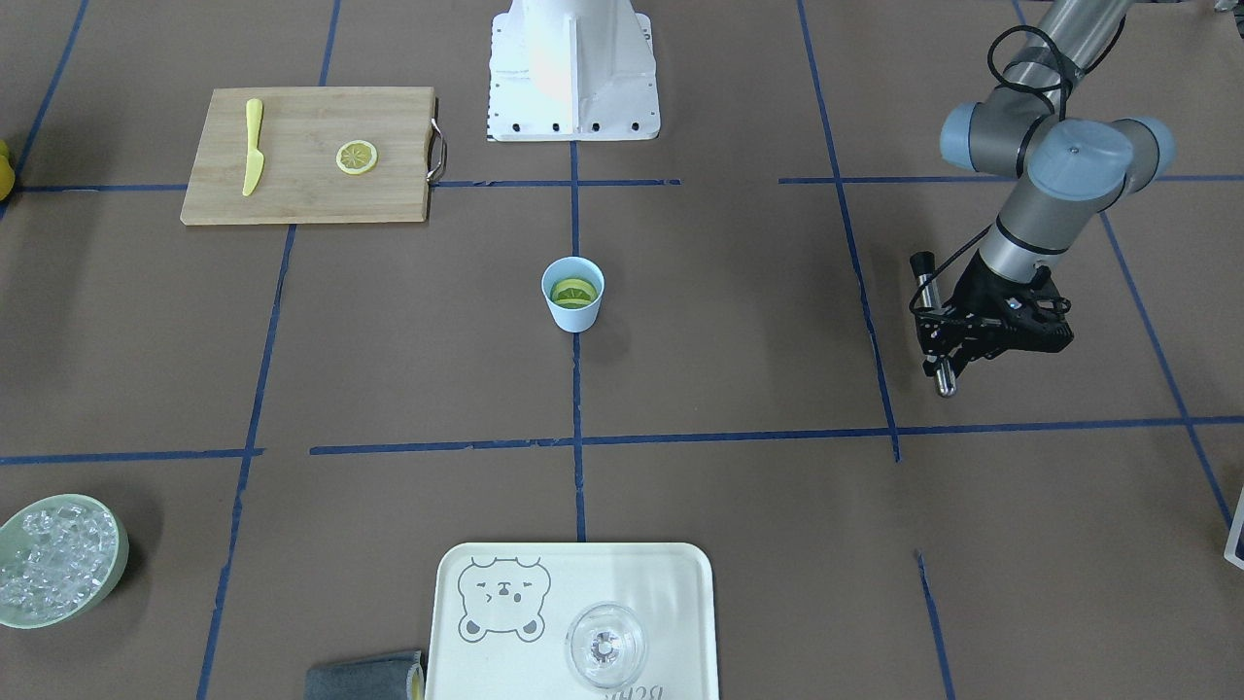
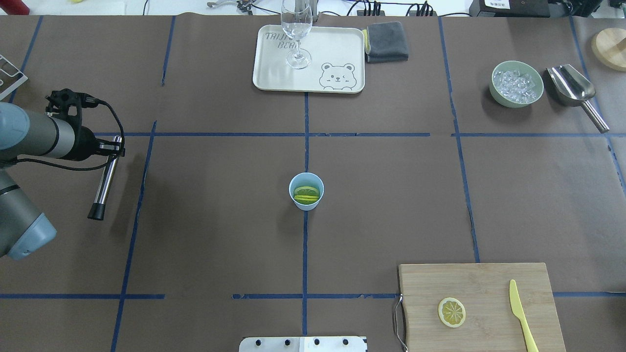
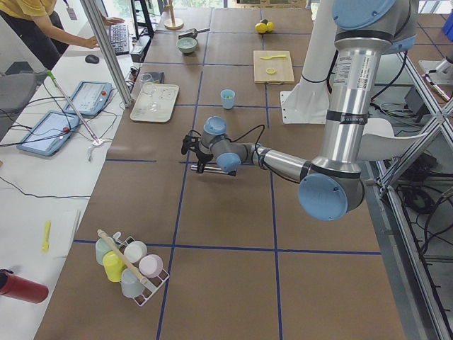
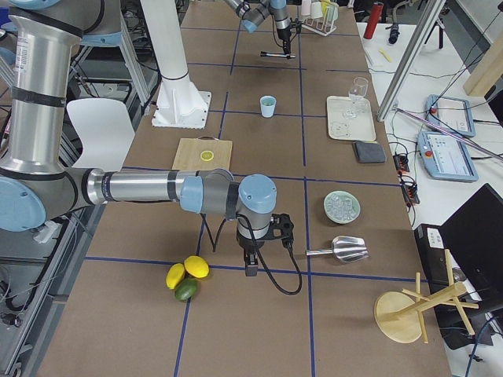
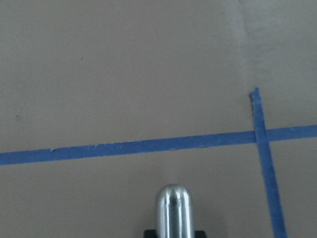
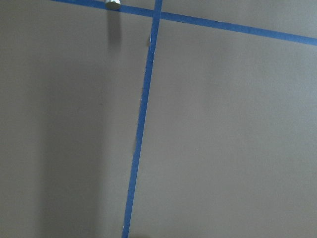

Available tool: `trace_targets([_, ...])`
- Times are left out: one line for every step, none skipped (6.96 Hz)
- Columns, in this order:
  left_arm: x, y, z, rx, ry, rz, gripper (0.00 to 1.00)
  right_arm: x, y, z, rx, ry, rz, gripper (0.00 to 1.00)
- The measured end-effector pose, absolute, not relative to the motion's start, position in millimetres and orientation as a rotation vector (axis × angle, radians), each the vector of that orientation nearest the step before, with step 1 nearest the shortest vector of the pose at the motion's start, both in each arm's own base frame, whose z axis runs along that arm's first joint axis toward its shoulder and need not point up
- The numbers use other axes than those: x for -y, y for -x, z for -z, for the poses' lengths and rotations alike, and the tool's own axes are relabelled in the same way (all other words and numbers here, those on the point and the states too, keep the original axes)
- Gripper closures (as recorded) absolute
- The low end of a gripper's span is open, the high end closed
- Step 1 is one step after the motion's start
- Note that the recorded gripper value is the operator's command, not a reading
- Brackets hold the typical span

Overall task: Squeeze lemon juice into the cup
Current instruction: 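Lift the muddler with the left gripper and carry it over the cup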

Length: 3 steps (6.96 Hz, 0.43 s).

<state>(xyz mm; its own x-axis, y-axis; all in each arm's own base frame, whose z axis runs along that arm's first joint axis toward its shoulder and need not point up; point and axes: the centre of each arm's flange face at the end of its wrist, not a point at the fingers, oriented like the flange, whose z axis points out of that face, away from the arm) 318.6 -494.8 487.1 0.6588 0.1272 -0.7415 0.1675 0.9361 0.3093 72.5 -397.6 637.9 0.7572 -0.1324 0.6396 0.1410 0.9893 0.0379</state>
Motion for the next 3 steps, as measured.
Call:
trace_targets([503, -319, -446, -0.886, -0.462, 0.032, 1.00, 398, -72, -638, 0.696, 0.012, 0.150, 0.00])
trace_targets([518, -323, -396, -0.910, -0.586, 0.059, 1.00, 398, -73, -638, 0.696, 0.013, 0.149, 0.00])
trace_targets([530, -327, -340, -0.963, -0.708, 0.081, 1.00, 397, -73, -638, 0.695, 0.013, 0.148, 0.00])
